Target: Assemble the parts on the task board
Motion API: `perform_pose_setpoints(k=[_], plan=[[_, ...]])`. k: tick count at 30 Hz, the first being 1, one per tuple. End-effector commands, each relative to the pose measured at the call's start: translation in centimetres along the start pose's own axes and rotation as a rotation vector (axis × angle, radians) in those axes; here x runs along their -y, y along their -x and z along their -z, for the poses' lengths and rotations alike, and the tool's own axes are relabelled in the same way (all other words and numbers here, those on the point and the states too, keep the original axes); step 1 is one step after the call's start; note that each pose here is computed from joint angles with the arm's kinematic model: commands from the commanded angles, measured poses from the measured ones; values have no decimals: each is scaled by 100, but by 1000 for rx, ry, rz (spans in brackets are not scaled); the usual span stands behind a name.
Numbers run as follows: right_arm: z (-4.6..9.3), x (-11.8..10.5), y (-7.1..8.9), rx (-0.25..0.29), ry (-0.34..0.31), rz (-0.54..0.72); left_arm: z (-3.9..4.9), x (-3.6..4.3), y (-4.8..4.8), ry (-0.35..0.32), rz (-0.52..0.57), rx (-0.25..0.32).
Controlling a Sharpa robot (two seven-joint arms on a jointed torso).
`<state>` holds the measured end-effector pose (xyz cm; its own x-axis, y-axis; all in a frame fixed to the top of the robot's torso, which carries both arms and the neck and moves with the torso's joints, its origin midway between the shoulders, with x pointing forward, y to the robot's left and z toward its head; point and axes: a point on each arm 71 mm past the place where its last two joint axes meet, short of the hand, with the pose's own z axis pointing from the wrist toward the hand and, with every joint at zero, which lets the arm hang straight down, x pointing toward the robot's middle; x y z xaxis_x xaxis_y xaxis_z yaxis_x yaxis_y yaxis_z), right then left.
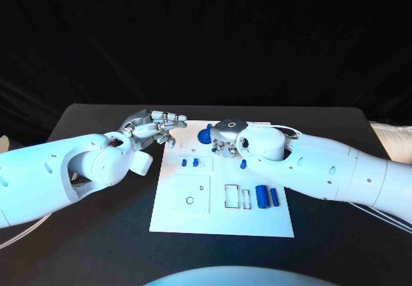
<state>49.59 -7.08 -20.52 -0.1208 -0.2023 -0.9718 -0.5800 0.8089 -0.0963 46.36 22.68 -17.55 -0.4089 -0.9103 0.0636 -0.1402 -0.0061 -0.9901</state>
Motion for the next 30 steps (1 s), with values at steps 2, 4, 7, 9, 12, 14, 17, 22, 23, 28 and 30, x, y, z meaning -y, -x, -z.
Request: perform_pose_setpoints(k=[2,4,7,9,12,14,17,22,23,28,30], plan=[[25,69,-233,-113,-42,44,-2,8,-15,-4,-2,-3],[26,68,-232,-111,-41,45,-2,8,-14,-4,-2,-3],[28,68,-232,-111,-39,46,-2,8,-14,-4,-2,-3],[30,70,-234,-112,-37,46,-2,8,-14,-3,-2,-3],[34,75,-236,-111,-33,46,-1,8,-12,-3,-3,-2],[37,80,-238,-111,-31,47,-1,8,-12,-3,-3,-2],[41,86,-240,-112,-29,48,0,8,-12,-3,-3,-2],[43,95,-244,-113,-27,49,2,7,-12,-2,-2,-2],[43,97,-246,-113,-27,49,2,7,-13,-2,-2,-2],[44,104,-255,-116,-23,51,2,7,-12,-2,-3,-2],[45,107,-257,-115,-21,53,2,7,-11,-2,-3,-1]])
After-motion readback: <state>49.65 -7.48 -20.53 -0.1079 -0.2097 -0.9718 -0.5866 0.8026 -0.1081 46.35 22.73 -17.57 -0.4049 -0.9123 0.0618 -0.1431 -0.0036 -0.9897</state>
